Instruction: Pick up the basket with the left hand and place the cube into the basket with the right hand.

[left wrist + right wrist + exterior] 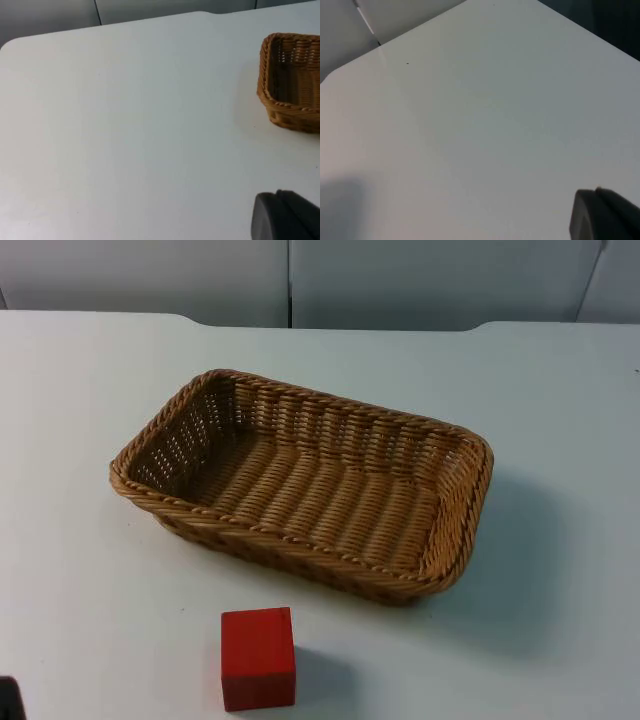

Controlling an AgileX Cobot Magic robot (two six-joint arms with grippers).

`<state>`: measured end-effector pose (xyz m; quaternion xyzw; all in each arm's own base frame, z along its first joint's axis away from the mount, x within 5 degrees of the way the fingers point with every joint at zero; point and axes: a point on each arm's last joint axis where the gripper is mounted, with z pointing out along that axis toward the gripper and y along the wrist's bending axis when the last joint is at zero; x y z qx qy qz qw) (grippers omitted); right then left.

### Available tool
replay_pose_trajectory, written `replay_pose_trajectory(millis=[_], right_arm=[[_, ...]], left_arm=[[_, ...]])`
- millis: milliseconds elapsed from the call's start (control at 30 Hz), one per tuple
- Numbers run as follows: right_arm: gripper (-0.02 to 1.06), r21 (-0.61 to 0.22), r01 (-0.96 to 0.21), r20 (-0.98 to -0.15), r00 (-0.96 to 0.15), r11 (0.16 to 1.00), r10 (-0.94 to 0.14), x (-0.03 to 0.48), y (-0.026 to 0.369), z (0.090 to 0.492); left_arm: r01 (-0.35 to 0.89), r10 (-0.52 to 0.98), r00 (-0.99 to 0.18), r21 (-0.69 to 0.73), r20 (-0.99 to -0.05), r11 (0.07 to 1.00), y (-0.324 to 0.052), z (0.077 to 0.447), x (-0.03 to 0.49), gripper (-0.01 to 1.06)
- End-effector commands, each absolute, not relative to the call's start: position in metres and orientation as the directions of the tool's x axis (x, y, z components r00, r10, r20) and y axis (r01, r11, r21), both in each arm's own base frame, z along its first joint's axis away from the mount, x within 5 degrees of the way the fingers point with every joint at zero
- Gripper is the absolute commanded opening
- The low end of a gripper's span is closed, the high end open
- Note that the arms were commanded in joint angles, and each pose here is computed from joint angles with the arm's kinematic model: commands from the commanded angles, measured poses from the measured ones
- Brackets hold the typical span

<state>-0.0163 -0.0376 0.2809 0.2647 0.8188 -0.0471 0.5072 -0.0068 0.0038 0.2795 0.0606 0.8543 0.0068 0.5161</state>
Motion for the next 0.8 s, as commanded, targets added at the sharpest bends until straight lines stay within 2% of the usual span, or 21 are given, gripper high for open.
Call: replay_pose_trajectory(millis=[0, 300, 433, 500, 633, 667, 767], right_arm=[[0.0, 0.184, 0.483, -0.86, -0.343, 0.856, 0.379, -0.016, -0.037, 0.279], [0.0, 0.184, 0.483, -0.86, -0.343, 0.856, 0.379, -0.016, -0.037, 0.279], [0.0, 0.184, 0.483, -0.86, -0.343, 0.856, 0.379, -0.016, -0.037, 0.279], [0.0, 0.184, 0.483, -0.86, -0.343, 0.856, 0.379, -0.016, -0.037, 0.279], [0.0, 0.184, 0.483, -0.86, -0.343, 0.856, 0.379, -0.016, -0.037, 0.279], [0.0, 0.184, 0.483, -0.86, -0.343, 0.856, 0.379, -0.016, -0.037, 0.279], [0.0, 0.184, 0.483, -0.86, -0.343, 0.856, 0.379, -0.016, -0.037, 0.279]], left_arm=[[0.115, 0.096, -0.451, 0.049, -0.887, 0.992, 0.002, 0.28, -0.007, 0.0], [0.108, 0.109, -0.452, 0.067, -0.885, 0.992, 0.003, 0.28, -0.007, 0.0], [0.244, 0.119, -0.518, -0.013, -0.847, 0.97, -0.013, 0.304, 0.008, 0.0], [0.253, 0.111, -0.531, -0.033, -0.84, 0.967, -0.015, 0.309, 0.012, 0.0], [0.334, 0.133, -0.633, -0.115, -0.762, 0.935, -0.03, 0.346, 0.063, 0.0], [0.334, 0.133, -0.633, -0.115, -0.762, 0.935, -0.03, 0.346, 0.063, 0.0], [0.405, 0.204, -0.68, -0.128, -0.704, 0.906, -0.039, 0.352, 0.109, 0.0]])
